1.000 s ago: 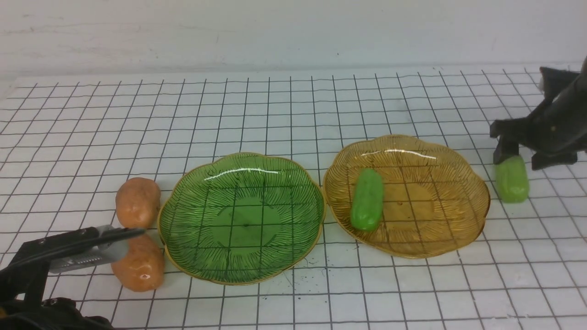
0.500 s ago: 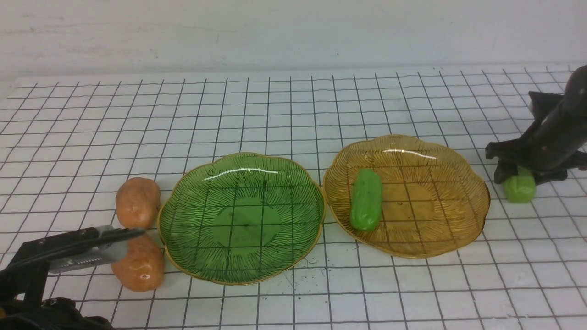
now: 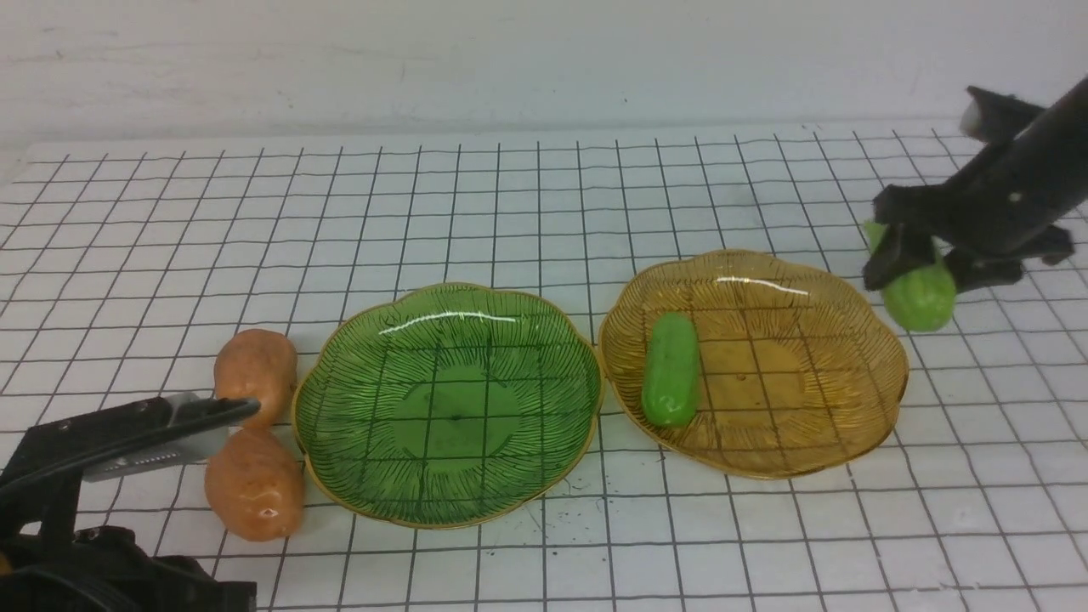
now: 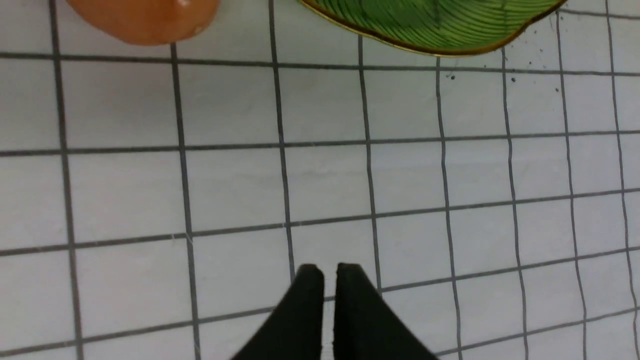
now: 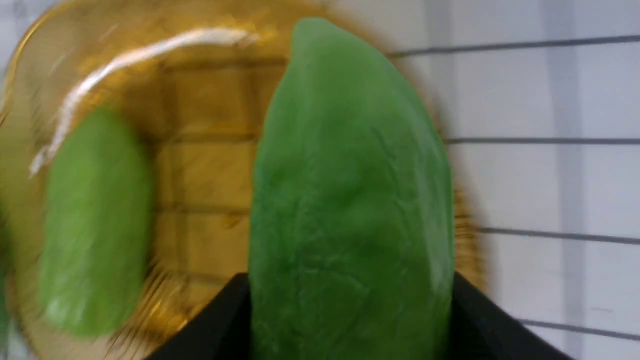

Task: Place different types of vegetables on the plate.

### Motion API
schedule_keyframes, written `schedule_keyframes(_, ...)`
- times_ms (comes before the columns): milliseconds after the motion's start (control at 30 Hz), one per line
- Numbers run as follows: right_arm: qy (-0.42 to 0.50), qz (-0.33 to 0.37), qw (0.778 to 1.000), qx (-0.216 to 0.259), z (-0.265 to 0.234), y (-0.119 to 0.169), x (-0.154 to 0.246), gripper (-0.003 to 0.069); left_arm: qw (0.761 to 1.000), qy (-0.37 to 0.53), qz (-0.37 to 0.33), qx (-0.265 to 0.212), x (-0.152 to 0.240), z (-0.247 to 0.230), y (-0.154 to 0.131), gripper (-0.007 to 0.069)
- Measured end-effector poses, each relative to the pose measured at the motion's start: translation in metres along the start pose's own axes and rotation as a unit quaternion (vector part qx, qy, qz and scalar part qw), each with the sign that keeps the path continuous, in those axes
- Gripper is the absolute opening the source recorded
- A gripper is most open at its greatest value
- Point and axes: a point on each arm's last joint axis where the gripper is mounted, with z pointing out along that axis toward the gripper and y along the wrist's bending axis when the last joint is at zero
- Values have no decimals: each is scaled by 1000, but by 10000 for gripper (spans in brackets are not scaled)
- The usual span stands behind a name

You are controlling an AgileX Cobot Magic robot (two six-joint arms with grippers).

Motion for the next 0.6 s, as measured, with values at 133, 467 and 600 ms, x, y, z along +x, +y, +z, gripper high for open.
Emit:
schedule_keyframes(133, 38, -55, 998, -19, 22, 30, 7, 400, 1000, -8, 2, -1, -1, 0, 0, 67)
schedule_keyframes(467, 54, -95, 994, -13, 50, 66, 14, 617, 1000, -23, 2, -4, -4, 0, 1, 288)
schedule_keyframes(600, 81, -93, 992, -12, 44, 67, 16, 686, 998, -56, 1, -10, -11, -1, 2, 400)
